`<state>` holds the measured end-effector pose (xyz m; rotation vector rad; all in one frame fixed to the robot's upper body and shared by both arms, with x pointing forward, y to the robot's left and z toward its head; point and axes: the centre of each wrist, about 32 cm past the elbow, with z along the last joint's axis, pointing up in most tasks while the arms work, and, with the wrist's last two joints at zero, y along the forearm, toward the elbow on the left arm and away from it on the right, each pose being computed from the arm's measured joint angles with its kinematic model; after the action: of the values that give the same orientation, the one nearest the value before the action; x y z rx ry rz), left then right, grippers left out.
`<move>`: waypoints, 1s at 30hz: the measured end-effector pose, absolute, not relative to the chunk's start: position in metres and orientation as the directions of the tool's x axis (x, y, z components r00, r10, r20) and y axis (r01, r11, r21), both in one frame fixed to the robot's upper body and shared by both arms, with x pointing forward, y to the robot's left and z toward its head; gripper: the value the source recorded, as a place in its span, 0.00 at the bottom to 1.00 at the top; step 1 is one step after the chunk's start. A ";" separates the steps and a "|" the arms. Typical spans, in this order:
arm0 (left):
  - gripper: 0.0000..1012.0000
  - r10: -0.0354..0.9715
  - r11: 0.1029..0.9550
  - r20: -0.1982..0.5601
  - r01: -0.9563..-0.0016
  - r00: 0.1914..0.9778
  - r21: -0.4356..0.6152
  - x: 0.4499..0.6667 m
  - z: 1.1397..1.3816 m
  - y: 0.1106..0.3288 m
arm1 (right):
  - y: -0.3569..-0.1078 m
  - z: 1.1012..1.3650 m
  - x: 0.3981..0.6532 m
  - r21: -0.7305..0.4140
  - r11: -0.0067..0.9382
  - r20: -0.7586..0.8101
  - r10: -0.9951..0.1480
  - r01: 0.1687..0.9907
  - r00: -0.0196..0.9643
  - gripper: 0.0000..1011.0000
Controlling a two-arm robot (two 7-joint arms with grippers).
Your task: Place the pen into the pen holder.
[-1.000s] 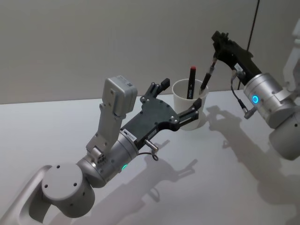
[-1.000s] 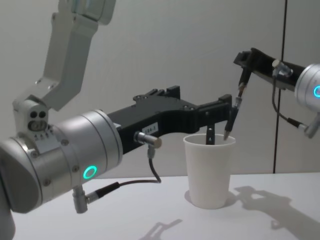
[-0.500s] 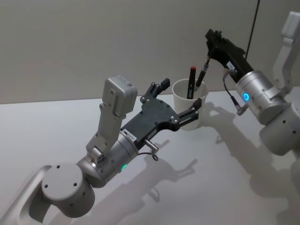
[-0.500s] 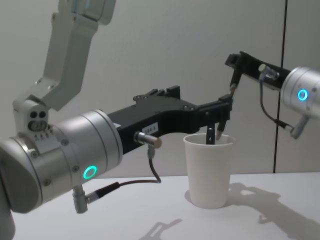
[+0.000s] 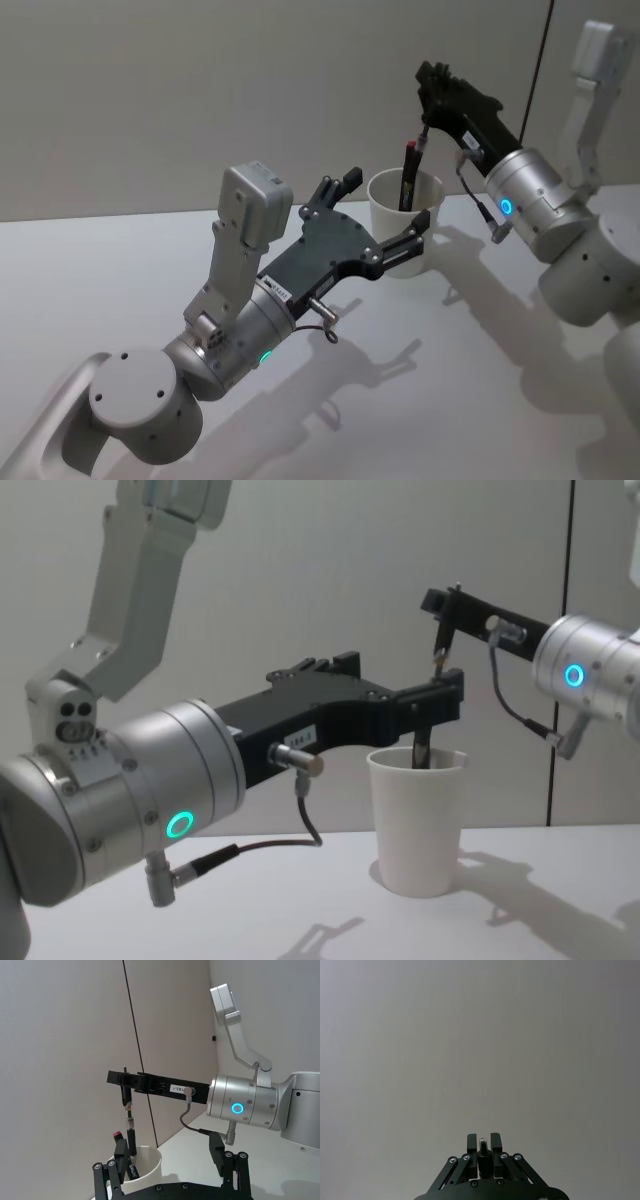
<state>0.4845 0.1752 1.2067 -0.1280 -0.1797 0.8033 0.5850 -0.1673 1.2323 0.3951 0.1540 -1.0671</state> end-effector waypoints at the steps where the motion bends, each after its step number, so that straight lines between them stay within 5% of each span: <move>1: 0.99 0.724 0.688 0.111 -0.703 0.680 -0.182 0.484 1.207 0.175 | -0.167 1.232 0.585 0.241 0.423 -0.305 -0.821 0.873 0.482 0.16; 20: 0.99 0.724 0.688 0.111 -0.703 0.680 -0.182 0.484 1.207 0.175 | -0.161 1.230 0.588 0.275 0.485 -0.083 -0.849 0.830 0.523 0.16; 30: 0.99 0.724 0.688 0.111 -0.703 0.680 -0.182 0.484 1.207 0.175 | -0.161 1.230 0.588 0.278 0.497 -0.038 -0.849 0.822 0.527 0.46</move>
<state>0.4845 0.1752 1.2067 -0.1280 -0.1797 0.8033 0.5880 -0.1608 1.2298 0.2768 -0.1087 -1.0138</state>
